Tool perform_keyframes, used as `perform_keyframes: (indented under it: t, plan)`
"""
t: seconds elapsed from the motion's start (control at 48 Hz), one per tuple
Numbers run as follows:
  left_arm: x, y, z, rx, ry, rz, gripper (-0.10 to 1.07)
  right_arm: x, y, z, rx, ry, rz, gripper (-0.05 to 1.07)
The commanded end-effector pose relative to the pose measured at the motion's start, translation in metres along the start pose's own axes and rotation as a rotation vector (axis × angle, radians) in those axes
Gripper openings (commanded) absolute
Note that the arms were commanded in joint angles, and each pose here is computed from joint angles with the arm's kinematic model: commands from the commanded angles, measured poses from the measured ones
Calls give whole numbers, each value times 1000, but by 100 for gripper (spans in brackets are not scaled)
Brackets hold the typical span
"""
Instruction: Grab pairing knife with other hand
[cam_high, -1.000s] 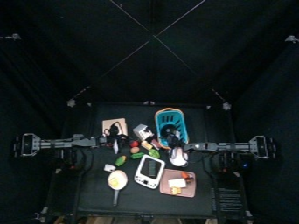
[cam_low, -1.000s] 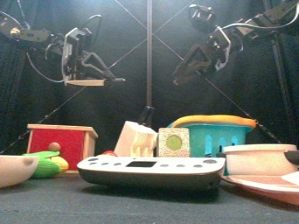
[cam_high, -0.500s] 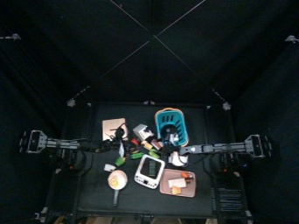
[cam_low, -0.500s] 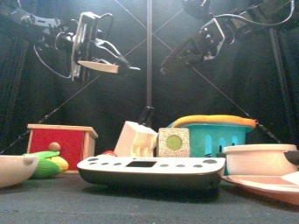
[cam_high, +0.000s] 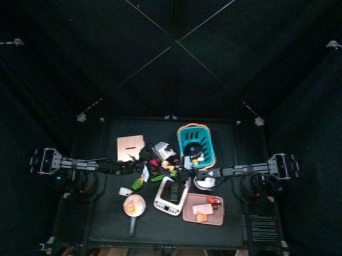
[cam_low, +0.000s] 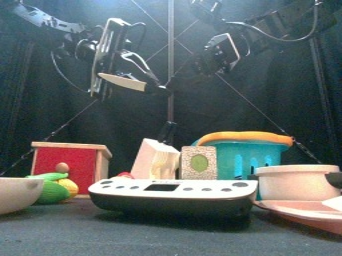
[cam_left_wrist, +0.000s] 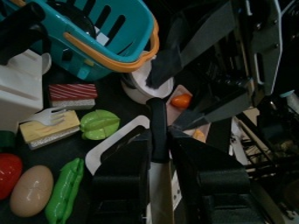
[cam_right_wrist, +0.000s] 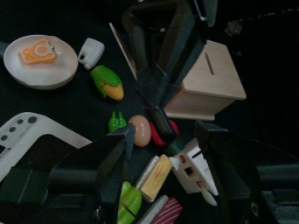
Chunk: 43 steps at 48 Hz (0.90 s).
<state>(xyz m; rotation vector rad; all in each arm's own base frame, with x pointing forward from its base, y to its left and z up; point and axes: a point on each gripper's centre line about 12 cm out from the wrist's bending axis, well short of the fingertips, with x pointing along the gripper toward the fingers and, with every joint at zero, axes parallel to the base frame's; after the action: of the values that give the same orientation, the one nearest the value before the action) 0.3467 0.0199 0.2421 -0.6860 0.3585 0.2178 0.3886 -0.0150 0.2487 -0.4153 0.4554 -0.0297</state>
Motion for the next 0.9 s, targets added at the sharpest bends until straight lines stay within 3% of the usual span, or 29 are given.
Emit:
perform_keyframes:
  t: [0.0,0.292,0.708,0.875]
  plan:
    - [1,-8,9,6,-21,-20,57,0,-4,15,0,-35,-12,90]
    - [2,-6,6,6,-8,-13,57,8,0,13,-4,-23,-2,88]
    - [8,-2,2,6,9,3,57,11,-1,11,3,-14,-8,58]
    - [8,-1,1,19,6,4,57,11,0,11,6,-15,-5,52]
